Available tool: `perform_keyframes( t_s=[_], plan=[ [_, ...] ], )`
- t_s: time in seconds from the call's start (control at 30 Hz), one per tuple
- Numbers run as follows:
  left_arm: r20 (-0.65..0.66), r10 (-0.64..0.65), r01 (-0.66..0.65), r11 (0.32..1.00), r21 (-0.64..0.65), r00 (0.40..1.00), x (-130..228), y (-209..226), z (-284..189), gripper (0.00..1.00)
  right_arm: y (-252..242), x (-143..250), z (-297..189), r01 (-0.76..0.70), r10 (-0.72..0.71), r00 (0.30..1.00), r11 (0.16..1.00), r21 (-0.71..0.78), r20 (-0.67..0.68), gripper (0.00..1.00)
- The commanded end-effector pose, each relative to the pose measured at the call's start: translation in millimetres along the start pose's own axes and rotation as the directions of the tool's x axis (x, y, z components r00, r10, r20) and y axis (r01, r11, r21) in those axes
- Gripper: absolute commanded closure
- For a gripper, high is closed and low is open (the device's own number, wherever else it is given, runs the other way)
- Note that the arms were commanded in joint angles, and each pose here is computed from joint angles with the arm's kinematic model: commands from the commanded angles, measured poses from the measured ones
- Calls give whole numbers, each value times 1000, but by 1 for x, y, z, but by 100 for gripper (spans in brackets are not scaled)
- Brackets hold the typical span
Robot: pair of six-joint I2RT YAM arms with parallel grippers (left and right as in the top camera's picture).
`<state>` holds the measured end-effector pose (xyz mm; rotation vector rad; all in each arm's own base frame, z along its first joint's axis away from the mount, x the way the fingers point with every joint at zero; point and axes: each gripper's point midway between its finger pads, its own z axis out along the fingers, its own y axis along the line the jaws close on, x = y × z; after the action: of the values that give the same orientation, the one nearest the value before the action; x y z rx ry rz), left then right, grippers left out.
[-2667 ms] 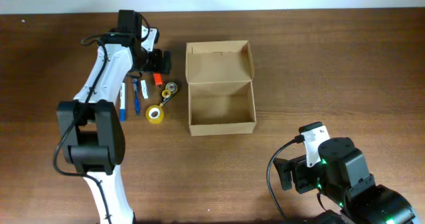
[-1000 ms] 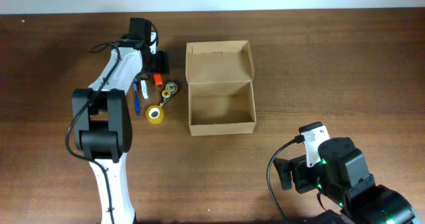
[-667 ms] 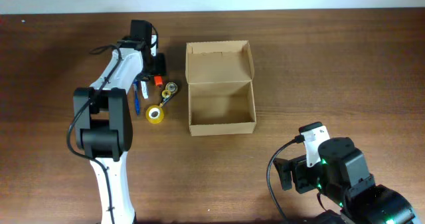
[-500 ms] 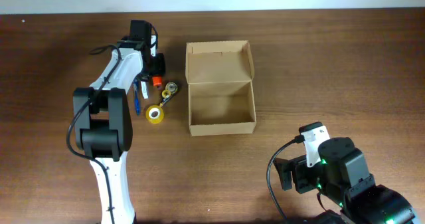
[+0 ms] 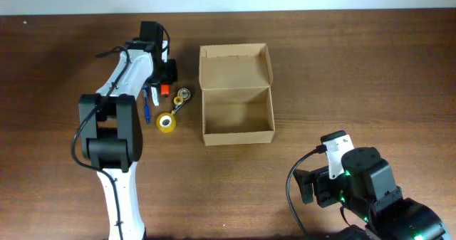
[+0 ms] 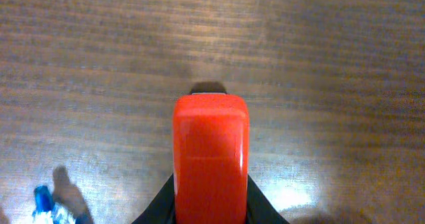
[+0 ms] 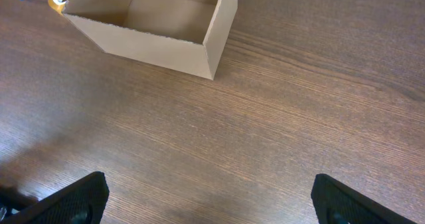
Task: Pack container
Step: 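Lower the left gripper and grasp the red stapler, then carry the red stapler with the left gripper into the box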
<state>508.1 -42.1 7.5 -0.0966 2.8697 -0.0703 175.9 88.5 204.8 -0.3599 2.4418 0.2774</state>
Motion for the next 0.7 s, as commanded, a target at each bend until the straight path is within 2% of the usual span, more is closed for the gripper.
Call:
perform_keyframes(
  t_s=[0.0, 0.1, 0.2, 0.33, 0.5, 0.67],
  plan=[
    [26, -2, 3, 999, -44, 1000, -17, 5, -14, 98, 2, 1, 1, 9, -9, 1000, 1000, -9, -2, 1],
    [48, 4, 1, 996, -93, 999, -34, 11, -44, 98, 2, 1, 1, 9, -9, 1000, 1000, -9, -2, 1],
    [81, 25, -17, 996, -88, 996, -51, 7, -81, 98, 2, 1, 1, 9, -9, 1000, 1000, -9, -2, 1],
    [141, 109, -98, 992, -82, 984, -68, -8, -131, 98, 2, 1, 1, 9, -9, 1000, 1000, -9, -2, 1],
    [235, 342, -329, 940, -94, 910, -74, -54, -196, 98, 2, 1, 1, 9, -9, 1000, 1000, -9, -2, 1],
    [265, 502, -502, 862, -75, 823, -49, -112, -235, 98, 2, 1, 1, 9, -9, 1000, 1000, -9, -2, 1]
  ],
)
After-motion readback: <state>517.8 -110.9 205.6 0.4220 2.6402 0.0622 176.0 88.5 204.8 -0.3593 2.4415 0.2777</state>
